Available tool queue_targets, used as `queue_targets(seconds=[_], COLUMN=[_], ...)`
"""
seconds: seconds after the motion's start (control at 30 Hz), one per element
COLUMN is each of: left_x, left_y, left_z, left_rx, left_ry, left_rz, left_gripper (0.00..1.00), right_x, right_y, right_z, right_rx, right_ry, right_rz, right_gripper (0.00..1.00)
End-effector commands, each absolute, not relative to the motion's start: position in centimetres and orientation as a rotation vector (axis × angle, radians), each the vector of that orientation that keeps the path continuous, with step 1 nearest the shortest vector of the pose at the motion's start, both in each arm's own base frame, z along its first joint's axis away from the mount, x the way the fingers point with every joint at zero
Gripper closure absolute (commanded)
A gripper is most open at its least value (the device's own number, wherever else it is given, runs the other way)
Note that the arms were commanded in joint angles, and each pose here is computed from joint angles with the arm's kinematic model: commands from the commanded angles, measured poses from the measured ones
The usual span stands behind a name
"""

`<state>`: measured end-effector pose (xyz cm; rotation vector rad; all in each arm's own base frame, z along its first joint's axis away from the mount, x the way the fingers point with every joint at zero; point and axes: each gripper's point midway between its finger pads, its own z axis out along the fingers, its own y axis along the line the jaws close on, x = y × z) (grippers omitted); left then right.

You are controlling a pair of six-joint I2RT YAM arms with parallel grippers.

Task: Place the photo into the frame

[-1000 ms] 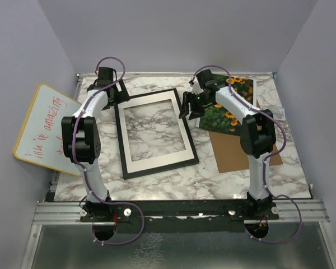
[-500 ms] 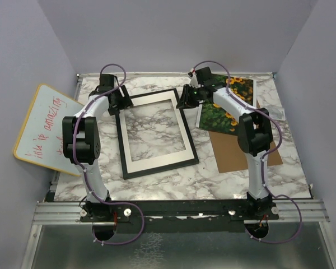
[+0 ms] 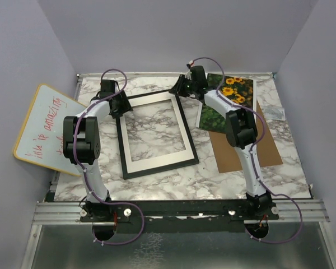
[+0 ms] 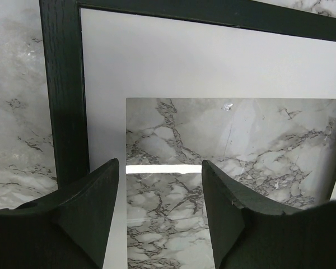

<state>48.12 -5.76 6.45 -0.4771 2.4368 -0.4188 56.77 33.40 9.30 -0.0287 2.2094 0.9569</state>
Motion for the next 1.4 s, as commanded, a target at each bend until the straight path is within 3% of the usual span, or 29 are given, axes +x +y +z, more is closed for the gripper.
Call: queue_targets(seconds=[0.0,0.77,1.37], left_x=[48.4,48.8,46.9], left_y=[-5.1,-5.0,-4.1], left_z=[6.7,8.0,5.5], left_rx=[-0.467,-0.441,-0.482], left_ry=[2.403,2.392,2.462], left_rz=[-0.396,-0.392,-0.314], left_gripper=[0.39,0.38,0.40], right_x=[59.8,58.7,57.0], right_y=[34.4,32.3,36.3], right_z=[9.1,1.4,6.6], right_rx=[0.019,0.013,-0.219], right_ry=[2.118,2.289,2.146], right_rz=[0.964,0.786,1.018], right_gripper=[0.75,0.77,0.71])
